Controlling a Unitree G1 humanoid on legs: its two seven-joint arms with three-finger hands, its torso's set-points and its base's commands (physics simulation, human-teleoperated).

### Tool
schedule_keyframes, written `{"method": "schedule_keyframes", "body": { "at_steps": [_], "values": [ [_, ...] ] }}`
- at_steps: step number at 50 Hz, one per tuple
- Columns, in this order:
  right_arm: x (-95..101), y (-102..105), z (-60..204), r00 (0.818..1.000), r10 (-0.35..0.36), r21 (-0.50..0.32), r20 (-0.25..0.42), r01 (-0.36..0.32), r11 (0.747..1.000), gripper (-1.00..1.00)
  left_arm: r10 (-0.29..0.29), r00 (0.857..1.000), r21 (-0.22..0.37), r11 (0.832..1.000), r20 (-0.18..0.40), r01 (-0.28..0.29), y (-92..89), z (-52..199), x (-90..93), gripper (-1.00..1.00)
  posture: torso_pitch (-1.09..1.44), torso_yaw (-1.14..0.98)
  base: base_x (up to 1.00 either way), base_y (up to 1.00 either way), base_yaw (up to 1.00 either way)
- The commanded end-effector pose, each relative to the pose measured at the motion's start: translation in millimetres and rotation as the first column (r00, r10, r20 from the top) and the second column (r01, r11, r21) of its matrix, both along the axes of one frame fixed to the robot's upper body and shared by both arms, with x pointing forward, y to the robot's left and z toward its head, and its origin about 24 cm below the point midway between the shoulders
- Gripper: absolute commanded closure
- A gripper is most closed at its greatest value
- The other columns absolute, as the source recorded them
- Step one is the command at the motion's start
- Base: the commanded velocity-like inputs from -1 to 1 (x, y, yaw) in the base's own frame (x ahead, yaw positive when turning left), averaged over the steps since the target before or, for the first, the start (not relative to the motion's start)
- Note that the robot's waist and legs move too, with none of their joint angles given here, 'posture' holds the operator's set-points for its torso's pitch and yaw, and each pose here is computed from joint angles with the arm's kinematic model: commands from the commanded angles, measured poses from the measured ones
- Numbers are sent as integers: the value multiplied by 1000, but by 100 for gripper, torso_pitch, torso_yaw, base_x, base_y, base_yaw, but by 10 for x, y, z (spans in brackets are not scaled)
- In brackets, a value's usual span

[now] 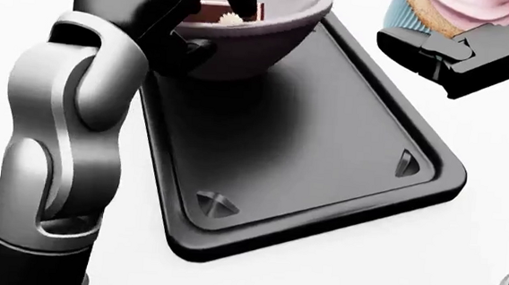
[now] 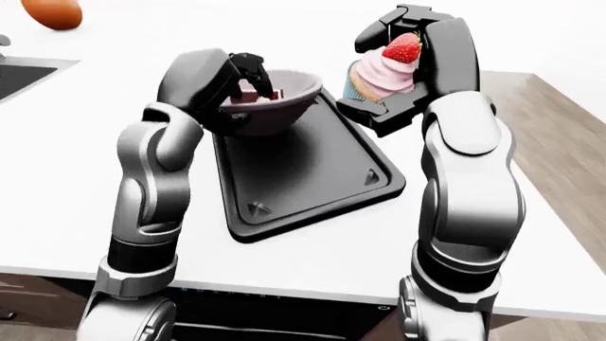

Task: Pick up the bowl with cake and place it on the tray. Pick up the cupcake and place it on the tray.

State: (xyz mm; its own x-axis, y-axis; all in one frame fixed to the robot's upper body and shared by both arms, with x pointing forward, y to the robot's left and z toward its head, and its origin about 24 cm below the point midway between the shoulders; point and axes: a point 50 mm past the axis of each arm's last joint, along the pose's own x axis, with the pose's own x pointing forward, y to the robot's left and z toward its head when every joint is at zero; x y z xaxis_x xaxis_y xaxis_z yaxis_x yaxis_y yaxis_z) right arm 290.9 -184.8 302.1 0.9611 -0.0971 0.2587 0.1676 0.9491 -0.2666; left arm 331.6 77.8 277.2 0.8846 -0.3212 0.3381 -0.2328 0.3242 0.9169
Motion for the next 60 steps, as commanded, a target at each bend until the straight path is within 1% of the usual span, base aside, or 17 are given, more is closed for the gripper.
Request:
{"method": "schedule_keyframes", "body": {
  "at_steps": [1,6,10,14,16,21,22,24,28,29,30,31,32,34,57,59,60],
  "values": [
    [-65,-9,144,997,-9,-9,81,9,1000,100,-10,996,-14,1000,85,12,-15,169,-81,4,0,0,0,0,0],
    [-58,-14,144,997,-8,-9,82,9,1000,100,-14,996,-17,1000,85,16,-19,166,-87,-2,0,0,0,0,0],
    [-95,1,159,997,-5,-12,82,6,1000,100,-20,995,-25,999,99,23,0,194,-216,-1,0,0,0,0,0],
    [-107,12,121,997,3,-13,74,-2,1000,100,-26,993,-43,999,113,31,34,200,-378,-5,0,0,0,0,0],
    [-114,14,97,998,8,-7,69,-7,1000,100,-25,993,-59,998,120,32,65,201,-469,-19,0,0,0,0,0],
    [-135,20,48,998,15,-3,60,-15,1000,100,-29,989,-81,996,142,41,96,263,-694,-22,0,0,0,0,0],
    [-145,18,21,998,17,-1,55,-17,1000,100,-40,988,-95,994,146,54,97,284,-795,-22,0,0,0,0,0],
    [-152,19,-12,999,18,2,50,-18,1000,100,-44,986,-94,994,160,60,90,301,-893,-23,0,0,0,0,0],
    [-136,54,-188,999,29,17,27,-30,999,100,-48,981,-108,992,190,69,123,378,-1061,-27,0,0,0,0,0],
    [-122,64,-232,999,33,21,21,-33,999,100,-45,980,-109,992,195,67,139,390,-1089,-30,0,0,0,0,0],
    [-127,83,-250,999,37,30,18,-38,999,100,-41,980,-110,992,197,64,152,396,-1113,-46,0,0,0,0,0],
    [-125,96,-263,999,41,31,16,-41,999,100,-41,980,-114,991,197,64,156,402,-1124,-48,0,0,0,0,0],
    [-112,123,-302,999,47,32,8,-47,998,100,-40,979,-114,991,201,64,160,408,-1145,-77,0,0,0,0,0],
    [-105,157,-363,999,54,33,-3,-54,998,100,-38,978,-121,991,207,64,176,429,-1168,-100,0,0,0,0,0],
    [-9,256,-639,996,51,22,-76,-50,999,100,-14,973,-149,988,229,50,283,477,-1224,-100,0,0,0,0,0],
    [3,269,-699,994,59,22,-87,-57,998,73,-9,974,-150,988,228,45,297,469,-1220,-100,0,0,0,0,0],
    [9,274,-710,994,60,22,-89,-58,998,76,-9,973,-152,987,229,45,300,474,-1228,-100,0,0,0,0,0]
  ]
}}
